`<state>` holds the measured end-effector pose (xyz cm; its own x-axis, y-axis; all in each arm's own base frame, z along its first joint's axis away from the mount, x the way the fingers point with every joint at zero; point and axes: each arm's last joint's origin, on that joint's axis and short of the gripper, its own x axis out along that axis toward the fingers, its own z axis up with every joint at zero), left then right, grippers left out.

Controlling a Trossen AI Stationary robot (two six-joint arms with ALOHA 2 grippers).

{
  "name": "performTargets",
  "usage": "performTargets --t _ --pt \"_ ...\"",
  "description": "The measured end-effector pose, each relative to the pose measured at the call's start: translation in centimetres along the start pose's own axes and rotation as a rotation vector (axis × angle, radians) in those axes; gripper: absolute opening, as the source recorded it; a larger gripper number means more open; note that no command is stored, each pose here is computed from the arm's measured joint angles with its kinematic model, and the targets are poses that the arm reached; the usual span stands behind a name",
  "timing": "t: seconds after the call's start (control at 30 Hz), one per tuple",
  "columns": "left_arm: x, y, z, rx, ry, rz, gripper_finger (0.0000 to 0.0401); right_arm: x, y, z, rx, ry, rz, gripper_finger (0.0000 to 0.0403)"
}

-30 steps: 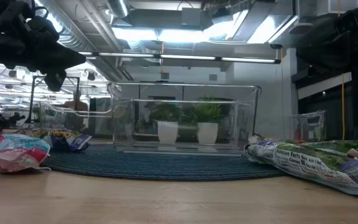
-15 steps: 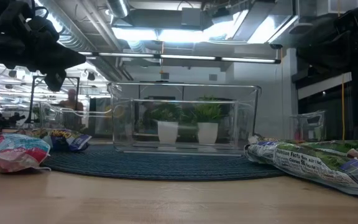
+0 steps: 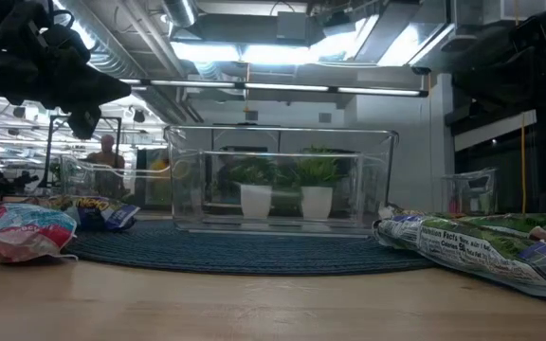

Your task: Pick and place Granola Bars by type

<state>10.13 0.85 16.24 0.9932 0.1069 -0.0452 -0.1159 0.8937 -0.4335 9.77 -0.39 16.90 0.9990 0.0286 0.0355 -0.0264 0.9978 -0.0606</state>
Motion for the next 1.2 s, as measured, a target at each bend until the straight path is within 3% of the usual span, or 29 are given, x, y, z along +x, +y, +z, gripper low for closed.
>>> performTargets --t 1.2 --pt "0.0 0.0 0.0 0.0 0.0 0.0 0.0004 0.0 -0.01 0.17 -0.001 -0.017 -0.001 0.0032"
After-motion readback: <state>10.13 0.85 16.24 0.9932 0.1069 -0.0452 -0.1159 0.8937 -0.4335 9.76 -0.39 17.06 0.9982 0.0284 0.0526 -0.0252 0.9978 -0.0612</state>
